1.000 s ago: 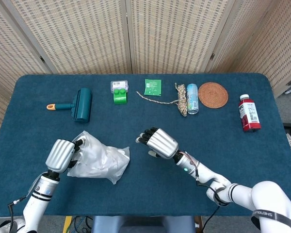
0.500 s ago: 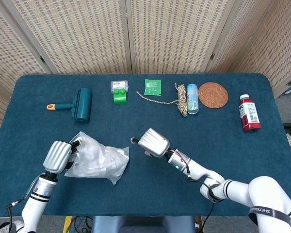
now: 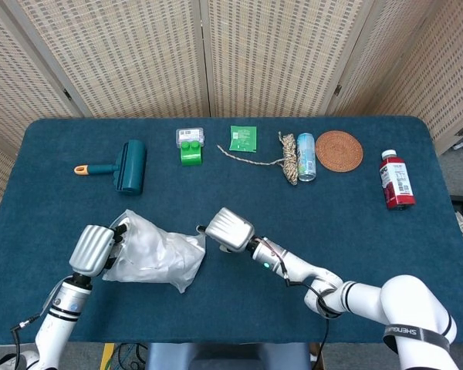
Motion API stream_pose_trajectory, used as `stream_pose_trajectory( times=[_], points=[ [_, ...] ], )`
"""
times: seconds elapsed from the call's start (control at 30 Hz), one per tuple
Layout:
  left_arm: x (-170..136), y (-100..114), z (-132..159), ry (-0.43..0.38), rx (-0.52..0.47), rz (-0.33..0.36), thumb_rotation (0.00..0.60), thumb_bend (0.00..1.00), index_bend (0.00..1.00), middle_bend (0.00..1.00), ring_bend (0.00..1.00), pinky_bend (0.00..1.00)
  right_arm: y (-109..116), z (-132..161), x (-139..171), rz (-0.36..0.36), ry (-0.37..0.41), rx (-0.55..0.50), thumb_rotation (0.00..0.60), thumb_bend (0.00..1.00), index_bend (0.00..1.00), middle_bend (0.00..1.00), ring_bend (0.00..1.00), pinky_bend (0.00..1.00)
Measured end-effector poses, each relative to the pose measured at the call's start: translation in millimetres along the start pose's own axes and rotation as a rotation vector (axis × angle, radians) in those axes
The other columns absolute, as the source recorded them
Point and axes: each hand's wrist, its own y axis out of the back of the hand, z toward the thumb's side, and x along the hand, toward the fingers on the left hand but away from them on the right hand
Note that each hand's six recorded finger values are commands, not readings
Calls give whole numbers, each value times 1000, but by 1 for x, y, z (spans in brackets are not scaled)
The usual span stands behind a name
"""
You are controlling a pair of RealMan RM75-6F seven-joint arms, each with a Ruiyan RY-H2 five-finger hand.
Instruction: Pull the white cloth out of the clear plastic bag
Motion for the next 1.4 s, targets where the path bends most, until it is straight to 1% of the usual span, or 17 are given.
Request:
stream_pose_trajectory(
  times=[0.33,1.03,1.4],
  points=[
    [0,-1,-1,6,-4,-2,600,575,703,1000,876,960,-11,0,-12,32,-7,19,600,27,474,1000,1000,1000],
    [-6,-3,-8,22,-11,-5,600,575,703,1000,876,960,-22,10,-41,65,-4,14,600,84,479,1000,1000,1000],
    [-7,-5,-8,23,-14,-8,600,575,703,1000,876,960,-25,13,-50,67,-4,4,600,165,493,1000,1000,1000]
  ],
)
